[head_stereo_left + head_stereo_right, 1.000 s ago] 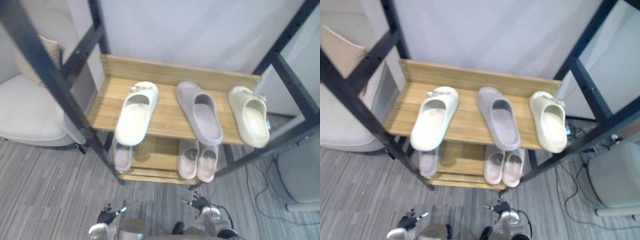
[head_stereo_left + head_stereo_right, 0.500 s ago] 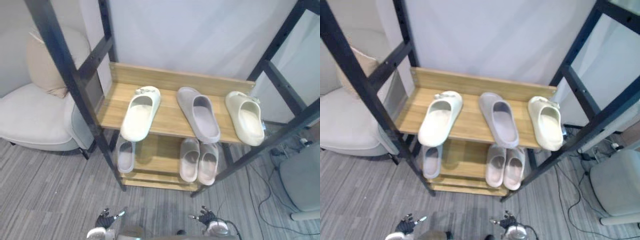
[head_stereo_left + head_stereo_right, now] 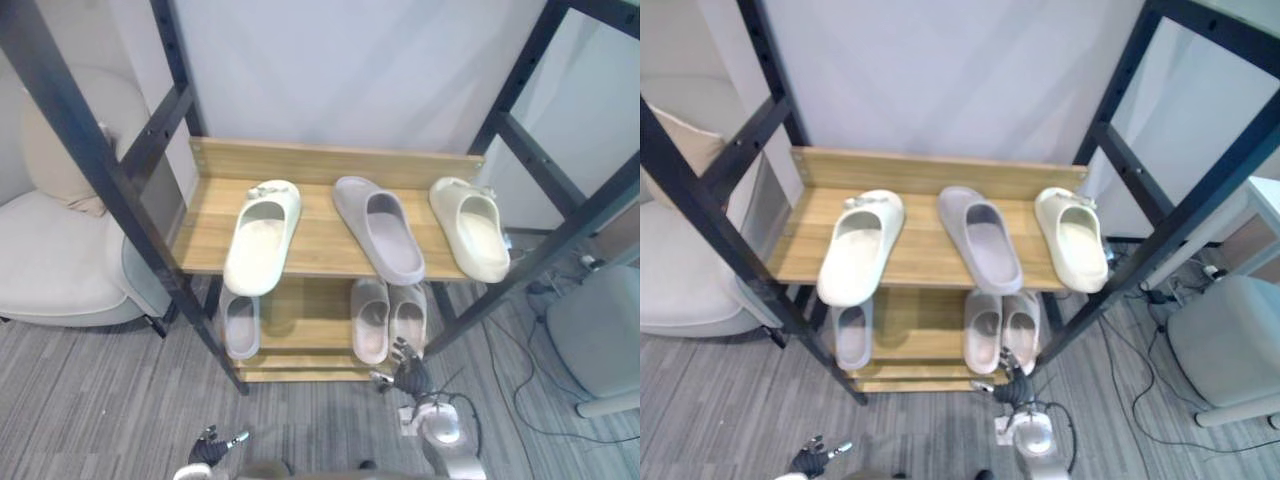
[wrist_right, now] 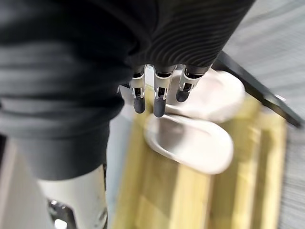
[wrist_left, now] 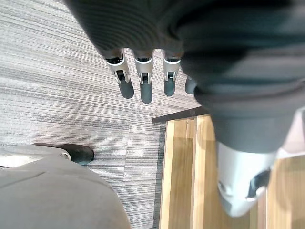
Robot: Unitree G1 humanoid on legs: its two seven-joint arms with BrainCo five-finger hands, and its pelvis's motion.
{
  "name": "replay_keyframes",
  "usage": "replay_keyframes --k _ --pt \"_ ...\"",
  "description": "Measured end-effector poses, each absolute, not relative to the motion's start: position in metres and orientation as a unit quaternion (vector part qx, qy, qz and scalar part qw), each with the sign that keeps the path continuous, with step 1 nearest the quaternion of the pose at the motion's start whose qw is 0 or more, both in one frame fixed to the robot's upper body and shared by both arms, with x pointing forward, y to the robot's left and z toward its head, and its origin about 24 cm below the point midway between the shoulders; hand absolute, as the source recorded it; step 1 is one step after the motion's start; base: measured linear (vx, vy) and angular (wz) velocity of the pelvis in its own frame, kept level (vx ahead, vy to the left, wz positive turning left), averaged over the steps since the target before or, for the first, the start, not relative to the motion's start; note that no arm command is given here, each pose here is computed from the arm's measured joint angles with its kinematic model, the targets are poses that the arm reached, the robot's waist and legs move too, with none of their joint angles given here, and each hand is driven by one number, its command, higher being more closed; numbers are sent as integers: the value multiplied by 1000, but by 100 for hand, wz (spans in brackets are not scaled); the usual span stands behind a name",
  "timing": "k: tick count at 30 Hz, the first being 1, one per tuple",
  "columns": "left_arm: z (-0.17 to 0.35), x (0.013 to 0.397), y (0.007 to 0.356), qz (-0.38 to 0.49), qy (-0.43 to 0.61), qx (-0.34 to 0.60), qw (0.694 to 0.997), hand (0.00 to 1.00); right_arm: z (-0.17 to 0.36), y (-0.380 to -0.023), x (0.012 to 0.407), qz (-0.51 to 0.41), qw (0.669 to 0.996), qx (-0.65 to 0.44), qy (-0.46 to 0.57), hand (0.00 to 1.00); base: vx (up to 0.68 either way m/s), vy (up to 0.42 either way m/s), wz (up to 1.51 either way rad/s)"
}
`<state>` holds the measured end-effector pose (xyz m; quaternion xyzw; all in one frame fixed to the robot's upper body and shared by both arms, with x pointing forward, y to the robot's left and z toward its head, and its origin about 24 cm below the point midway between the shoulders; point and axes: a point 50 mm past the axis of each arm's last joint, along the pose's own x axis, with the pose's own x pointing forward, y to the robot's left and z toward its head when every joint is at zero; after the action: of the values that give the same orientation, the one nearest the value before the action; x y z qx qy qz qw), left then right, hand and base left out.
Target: Organize the slippers on the shoe rack
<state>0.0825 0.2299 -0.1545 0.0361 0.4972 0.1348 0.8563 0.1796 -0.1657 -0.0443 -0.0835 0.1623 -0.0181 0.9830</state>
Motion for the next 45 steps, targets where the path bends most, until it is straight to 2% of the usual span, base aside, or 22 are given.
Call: replay_keyframes --k 9,16,29,37,45 --pt "-156 73 231 134 507 40 850 0 7 -177 189 -57 994 -81 44 0 -21 10 -13" --pt "-157 70 227 118 513 48 849 0 48 -189 193 -92 990 -90 -55 0 30 4 -3" --pt "-157 67 227 115 511 48 851 0 86 -192 211 -70 982 -94 -147 0 -13 -1 0" --pt "-157 68 227 109 509 45 853 0 127 -185 239 -14 967 -95 -238 0 6 0 9" --pt "-156 68 230 111 509 47 853 0 134 -185 244 -8 965 -81 -249 0 14 4 7"
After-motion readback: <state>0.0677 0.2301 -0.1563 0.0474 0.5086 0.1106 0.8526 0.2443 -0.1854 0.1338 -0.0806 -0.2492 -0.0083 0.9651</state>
